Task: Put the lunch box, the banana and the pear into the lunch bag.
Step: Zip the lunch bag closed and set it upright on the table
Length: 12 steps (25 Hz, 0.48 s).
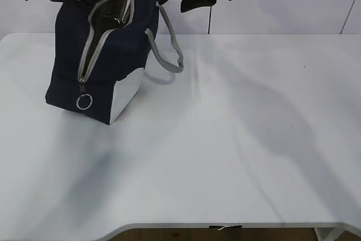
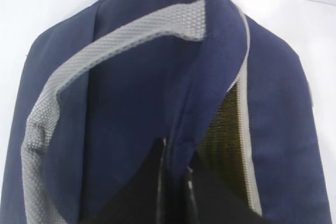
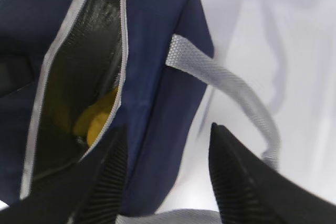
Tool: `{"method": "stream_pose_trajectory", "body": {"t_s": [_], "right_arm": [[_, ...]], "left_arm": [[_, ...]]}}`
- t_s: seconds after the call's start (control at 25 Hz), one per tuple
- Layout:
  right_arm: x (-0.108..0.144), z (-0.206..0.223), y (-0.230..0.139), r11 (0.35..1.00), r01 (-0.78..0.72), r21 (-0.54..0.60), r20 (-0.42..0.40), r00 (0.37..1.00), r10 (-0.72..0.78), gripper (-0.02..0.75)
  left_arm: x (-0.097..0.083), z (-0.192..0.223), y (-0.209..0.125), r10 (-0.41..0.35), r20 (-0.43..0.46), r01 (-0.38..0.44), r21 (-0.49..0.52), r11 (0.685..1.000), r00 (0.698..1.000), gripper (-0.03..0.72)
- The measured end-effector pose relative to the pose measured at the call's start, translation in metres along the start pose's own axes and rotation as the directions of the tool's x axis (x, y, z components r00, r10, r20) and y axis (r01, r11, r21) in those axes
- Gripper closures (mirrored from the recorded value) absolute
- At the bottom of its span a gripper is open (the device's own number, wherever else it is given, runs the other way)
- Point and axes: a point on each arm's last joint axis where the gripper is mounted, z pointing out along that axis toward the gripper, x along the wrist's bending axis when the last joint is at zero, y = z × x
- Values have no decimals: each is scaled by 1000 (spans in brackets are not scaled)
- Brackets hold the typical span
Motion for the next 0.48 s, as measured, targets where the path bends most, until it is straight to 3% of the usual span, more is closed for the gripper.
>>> {"method": "stream_pose_trajectory", "body": {"t_s": [0.2,0.48], "right_arm": [[-3,21,-3,994,-103,30,-89,990,105,332],[-6,44,-6,982,-185,30,-152,970,188,333]], "left_arm": [[0,0,0,0,0,0,0,1000,1000,686],[0,0,0,0,0,0,0,1000,1000,686]]}}
